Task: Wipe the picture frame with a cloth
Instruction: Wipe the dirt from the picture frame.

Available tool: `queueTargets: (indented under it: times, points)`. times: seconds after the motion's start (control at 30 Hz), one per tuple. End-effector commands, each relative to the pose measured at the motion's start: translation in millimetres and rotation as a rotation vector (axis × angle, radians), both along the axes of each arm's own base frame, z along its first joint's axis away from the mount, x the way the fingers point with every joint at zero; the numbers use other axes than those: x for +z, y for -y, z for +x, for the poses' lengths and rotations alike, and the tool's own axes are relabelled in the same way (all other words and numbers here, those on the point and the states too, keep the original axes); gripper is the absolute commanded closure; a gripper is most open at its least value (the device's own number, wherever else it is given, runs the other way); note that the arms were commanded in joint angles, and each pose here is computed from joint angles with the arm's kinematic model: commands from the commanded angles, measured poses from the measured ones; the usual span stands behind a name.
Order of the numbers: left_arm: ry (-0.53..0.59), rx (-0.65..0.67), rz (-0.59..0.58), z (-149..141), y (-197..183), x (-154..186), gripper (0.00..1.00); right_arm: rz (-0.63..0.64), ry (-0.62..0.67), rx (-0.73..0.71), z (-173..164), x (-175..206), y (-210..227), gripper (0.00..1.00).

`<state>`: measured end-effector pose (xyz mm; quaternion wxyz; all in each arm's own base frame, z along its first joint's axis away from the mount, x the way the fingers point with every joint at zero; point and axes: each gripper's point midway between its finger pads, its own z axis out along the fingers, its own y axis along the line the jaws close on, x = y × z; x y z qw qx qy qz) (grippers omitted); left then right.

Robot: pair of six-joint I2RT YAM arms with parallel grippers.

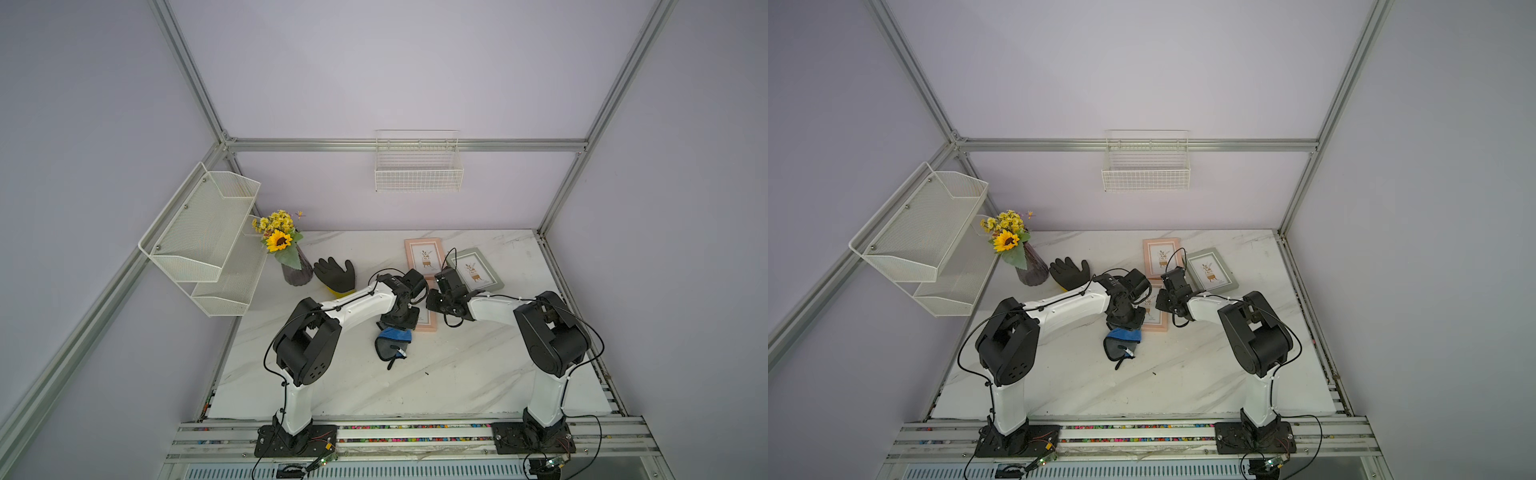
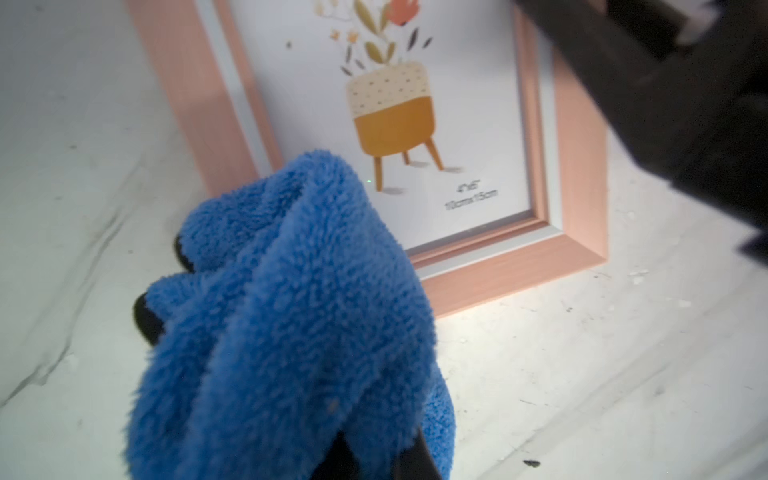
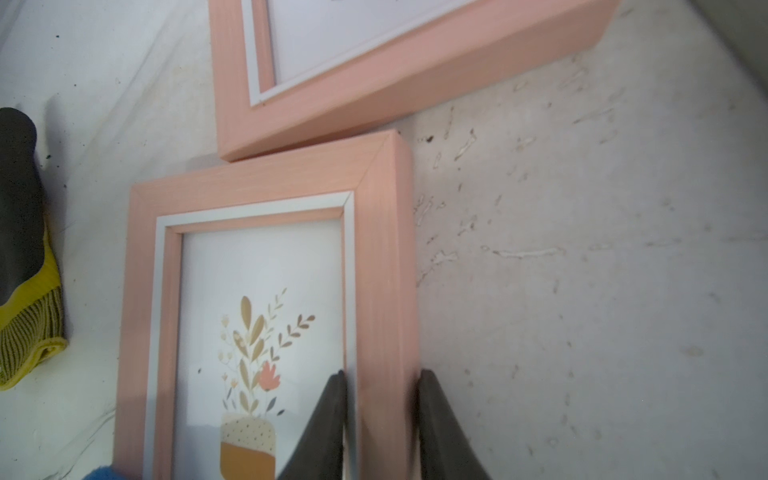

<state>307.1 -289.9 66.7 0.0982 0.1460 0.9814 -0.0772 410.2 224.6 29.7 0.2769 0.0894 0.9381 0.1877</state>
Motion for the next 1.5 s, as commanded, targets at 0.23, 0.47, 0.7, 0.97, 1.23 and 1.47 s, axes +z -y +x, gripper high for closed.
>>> queueTargets:
  times: [0.23, 0.47, 0.7, 0.97, 1.23, 1.47]
  points:
    - [-0.037, -0.001, -0.377, 12.5, 87.1, 23.5, 1.00, -0.041, -0.183, -0.001, -41.6, -47.8, 8.8, 0.80]
    - [-0.027, 0.114, -0.267, 15.6, 35.0, 4.6, 1.00, -0.044, -0.186, -0.003, -44.1, -48.2, 10.5, 0.79]
    - [-0.006, 0.271, -0.058, 25.1, -60.8, -9.3, 1.00, -0.051, -0.181, -0.007, -43.0, -48.2, 12.1, 0.79]
    - [-0.033, 0.186, -0.170, 29.4, -5.5, -3.0, 1.00, -0.055, -0.178, -0.004, -41.0, -47.1, 11.2, 0.79]
    - [-0.123, 0.091, -0.320, 11.8, 70.4, -5.8, 1.00, -0.055, -0.176, -0.006, -40.2, -45.3, 11.7, 0.79]
    - [-0.081, 0.218, -0.204, 26.5, -1.9, -12.4, 1.00, -0.060, -0.176, -0.004, -41.3, -45.8, 12.8, 0.79]
